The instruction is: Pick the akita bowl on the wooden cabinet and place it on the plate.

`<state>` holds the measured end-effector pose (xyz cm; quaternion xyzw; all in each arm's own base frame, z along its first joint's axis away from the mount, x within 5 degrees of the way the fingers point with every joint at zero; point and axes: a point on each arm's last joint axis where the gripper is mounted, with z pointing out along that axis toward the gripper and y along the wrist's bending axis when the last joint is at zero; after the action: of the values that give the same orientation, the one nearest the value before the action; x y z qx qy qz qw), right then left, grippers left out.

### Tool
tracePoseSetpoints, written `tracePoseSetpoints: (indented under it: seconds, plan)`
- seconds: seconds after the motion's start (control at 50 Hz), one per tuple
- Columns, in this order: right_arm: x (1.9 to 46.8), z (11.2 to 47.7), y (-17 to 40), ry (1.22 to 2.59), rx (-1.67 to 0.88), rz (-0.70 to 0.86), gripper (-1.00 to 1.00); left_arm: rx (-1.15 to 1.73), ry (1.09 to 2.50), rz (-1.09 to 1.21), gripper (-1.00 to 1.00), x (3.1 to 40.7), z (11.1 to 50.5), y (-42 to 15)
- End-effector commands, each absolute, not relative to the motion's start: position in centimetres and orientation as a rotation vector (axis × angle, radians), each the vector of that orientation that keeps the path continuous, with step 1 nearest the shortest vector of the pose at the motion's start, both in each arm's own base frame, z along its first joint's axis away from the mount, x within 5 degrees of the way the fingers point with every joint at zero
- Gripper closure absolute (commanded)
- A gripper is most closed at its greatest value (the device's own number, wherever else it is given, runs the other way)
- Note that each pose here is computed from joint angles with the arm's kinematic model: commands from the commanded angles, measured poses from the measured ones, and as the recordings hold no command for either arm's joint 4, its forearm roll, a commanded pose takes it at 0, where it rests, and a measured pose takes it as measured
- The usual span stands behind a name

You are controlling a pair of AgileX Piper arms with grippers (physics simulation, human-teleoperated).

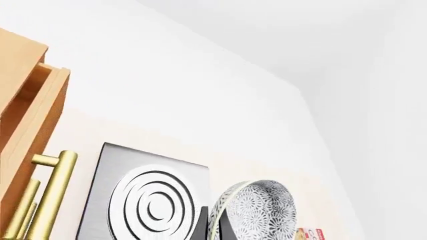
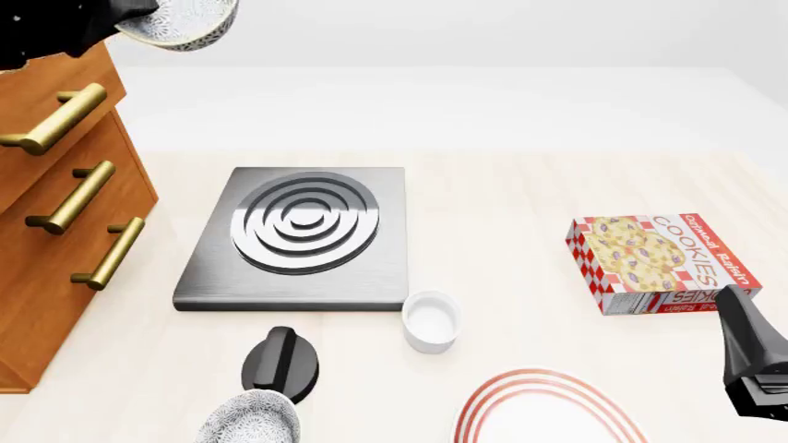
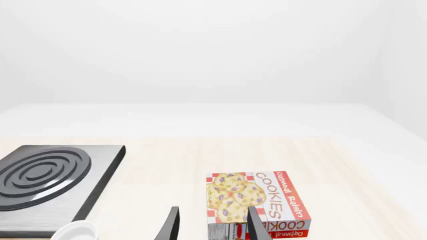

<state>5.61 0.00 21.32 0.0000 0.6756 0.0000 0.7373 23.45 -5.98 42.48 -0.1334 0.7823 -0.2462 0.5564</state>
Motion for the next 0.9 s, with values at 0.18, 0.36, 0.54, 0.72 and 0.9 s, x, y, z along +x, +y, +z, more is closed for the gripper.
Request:
tracePoseSetpoints:
  seconds: [0.18, 0.36, 0.54, 0.72, 0.9]
  plan:
    - [5.6, 21.3, 0.0, 1.484, 0.000, 0.000, -1.00, -0.209, 1.904, -0.591, 1.00, 22.7, 41.2, -7.6]
    - [5.6, 21.3, 0.0, 1.484, 0.000, 0.000, -1.00, -0.197, 1.923, -0.593, 1.00, 22.7, 40.7, -7.9]
    - [5.6, 21.3, 0.0, 1.484, 0.000, 0.000, -1.00, -0.168, 1.939, -0.599, 1.00, 22.7, 40.4, -8.5]
    - [5.6, 21.3, 0.0, 1.484, 0.000, 0.000, -1.00, -0.140, 1.956, -0.606, 1.00, 22.5, 40.3, -9.0]
    - [5.6, 21.3, 0.0, 1.484, 0.000, 0.000, -1.00, -0.109, 1.984, -0.606, 1.00, 22.7, 40.2, -9.7]
